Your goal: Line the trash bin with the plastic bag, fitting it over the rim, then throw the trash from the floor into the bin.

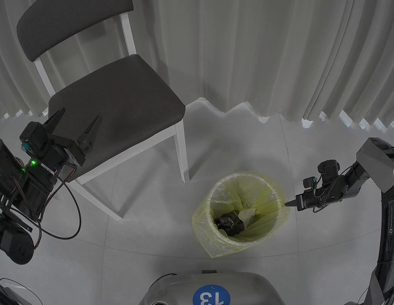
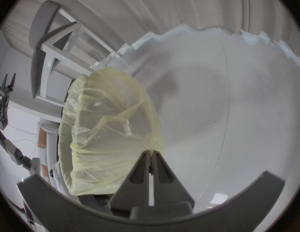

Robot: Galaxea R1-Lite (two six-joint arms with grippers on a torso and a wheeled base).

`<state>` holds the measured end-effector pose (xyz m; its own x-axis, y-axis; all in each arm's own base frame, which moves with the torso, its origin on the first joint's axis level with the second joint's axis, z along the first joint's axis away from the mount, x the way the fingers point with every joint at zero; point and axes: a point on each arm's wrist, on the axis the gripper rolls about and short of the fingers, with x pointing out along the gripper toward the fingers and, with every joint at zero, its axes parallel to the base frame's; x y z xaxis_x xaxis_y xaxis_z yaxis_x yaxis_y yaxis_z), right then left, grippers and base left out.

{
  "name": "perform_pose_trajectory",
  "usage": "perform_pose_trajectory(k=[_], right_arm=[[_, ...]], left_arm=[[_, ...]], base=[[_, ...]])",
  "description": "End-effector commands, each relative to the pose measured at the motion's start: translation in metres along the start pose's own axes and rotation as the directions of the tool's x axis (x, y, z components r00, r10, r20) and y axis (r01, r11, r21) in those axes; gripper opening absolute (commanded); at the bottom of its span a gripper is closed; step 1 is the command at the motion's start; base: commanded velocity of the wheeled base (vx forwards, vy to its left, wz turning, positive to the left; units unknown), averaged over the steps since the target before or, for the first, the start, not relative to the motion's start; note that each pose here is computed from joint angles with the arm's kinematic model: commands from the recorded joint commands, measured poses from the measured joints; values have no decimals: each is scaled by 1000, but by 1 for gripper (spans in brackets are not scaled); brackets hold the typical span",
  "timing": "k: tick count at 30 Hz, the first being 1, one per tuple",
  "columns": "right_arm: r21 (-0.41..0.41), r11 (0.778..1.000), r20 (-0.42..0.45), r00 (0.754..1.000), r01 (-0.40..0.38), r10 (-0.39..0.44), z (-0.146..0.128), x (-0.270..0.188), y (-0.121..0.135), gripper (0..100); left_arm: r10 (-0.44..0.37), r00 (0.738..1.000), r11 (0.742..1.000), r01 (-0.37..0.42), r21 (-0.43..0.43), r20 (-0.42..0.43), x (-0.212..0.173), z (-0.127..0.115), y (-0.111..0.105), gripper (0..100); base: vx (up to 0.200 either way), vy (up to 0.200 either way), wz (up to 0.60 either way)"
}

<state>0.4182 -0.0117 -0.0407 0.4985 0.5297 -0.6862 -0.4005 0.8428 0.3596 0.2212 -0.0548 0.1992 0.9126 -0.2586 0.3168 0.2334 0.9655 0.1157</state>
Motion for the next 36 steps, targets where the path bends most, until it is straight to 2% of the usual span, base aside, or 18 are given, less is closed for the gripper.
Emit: perform_pose_trajectory(k=[1, 6, 14, 17, 21, 25, 36], right_arm=[[0, 1000, 6, 1000, 3, -3, 1, 3, -4, 0], [-6, 1000, 27, 1000, 12, -12, 14, 11, -18, 0], [41, 999, -44, 999, 13, -11, 45, 32, -40, 0], [51, 999, -76, 997, 8, -4, 50, 38, -42, 0], [41, 999, -103, 995, 0, 4, 48, 44, -41, 0], [3, 1000, -147, 989, 27, -27, 38, 59, -39, 0], [-20, 1000, -140, 990, 22, -25, 41, 57, -36, 0]], left_arm=[[-2, 1000, 1000, 2, -1, -3, 1, -1, 0, 100], [-2, 1000, 1000, 2, -1, -3, 2, -1, 0, 100], [-1, 1000, 1000, 1, -1, -10, -2, -2, -1, 100], [-3, 1000, 1000, 3, -1, -14, -4, -2, -1, 100], [-2, 1000, 1000, 2, -2, -16, -3, -3, 0, 100], [-9, 1000, 1000, 9, -3, -23, 0, -6, -2, 100], [-14, 1000, 1000, 14, -4, -3, 1, -5, -2, 100]], base=[[0, 0, 0], [0, 0, 0], [0, 0, 0], [0, 0, 0], [0, 0, 0], [0, 0, 0], [0, 0, 0]])
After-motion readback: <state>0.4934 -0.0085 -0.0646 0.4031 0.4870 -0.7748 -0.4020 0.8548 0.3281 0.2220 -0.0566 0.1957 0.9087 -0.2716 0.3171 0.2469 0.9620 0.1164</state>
